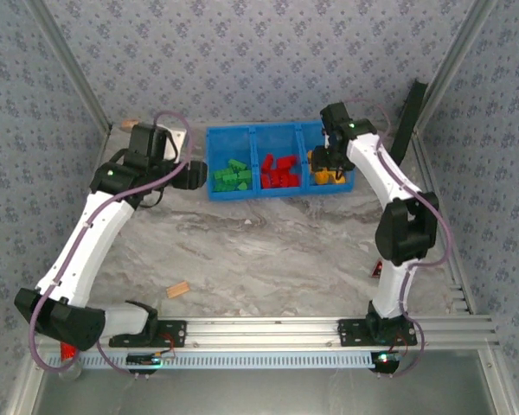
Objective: Sort the legos into containers by color
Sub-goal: Place the lego in the container.
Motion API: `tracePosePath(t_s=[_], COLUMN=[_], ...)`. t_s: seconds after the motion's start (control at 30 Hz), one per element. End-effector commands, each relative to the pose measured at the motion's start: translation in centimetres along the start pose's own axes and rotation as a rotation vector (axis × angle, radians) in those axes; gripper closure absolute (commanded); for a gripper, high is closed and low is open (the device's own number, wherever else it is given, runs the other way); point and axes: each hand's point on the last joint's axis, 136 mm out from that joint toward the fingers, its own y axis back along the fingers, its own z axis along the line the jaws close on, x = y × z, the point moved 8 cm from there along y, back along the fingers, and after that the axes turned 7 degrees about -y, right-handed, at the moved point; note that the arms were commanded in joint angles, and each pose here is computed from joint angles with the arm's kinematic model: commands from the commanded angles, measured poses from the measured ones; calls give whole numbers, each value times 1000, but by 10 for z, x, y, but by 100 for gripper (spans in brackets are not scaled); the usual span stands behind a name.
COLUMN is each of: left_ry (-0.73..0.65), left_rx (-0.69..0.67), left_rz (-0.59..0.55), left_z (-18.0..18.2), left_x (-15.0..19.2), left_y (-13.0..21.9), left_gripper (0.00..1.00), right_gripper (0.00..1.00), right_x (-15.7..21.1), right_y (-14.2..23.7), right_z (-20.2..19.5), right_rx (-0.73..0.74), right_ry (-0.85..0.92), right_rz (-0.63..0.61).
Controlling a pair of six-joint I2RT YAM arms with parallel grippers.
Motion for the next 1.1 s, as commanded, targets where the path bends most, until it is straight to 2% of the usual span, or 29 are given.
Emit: tracePosePath(t_s=[0.0,0.17,0.37,0.6,0.73,0.93,1.07], left_ry=[-88,-118,-143,-179,-196,-206,-192], left_rx=[-32,-34,-48,-63,-71,-54,-31], left_rz=[-32,-17,0,-12,1,25,56], left_z=[4,4,6,6,7,7,5], left_x=[3,9,15,25,26,26,20], left_y=[-2,-14,-23,-42,-48,-77,-86], left_gripper=[17,16,15,14,13,11,11], right_gripper=[45,46,46,32,24,19,18], right_x=[-18,-43,-52,-44,-45,-50,-57], right_y=[-20,-50,-80,-92,-84,-57,-30], right_z=[-5,-2,-2,-6,-2,-5,-3], right_rx=[38,29,42,66,40,37,5], right_ry=[9,-22,-23,-2,19,47,50], right_rz=[26,28,62,106,101,63,-13])
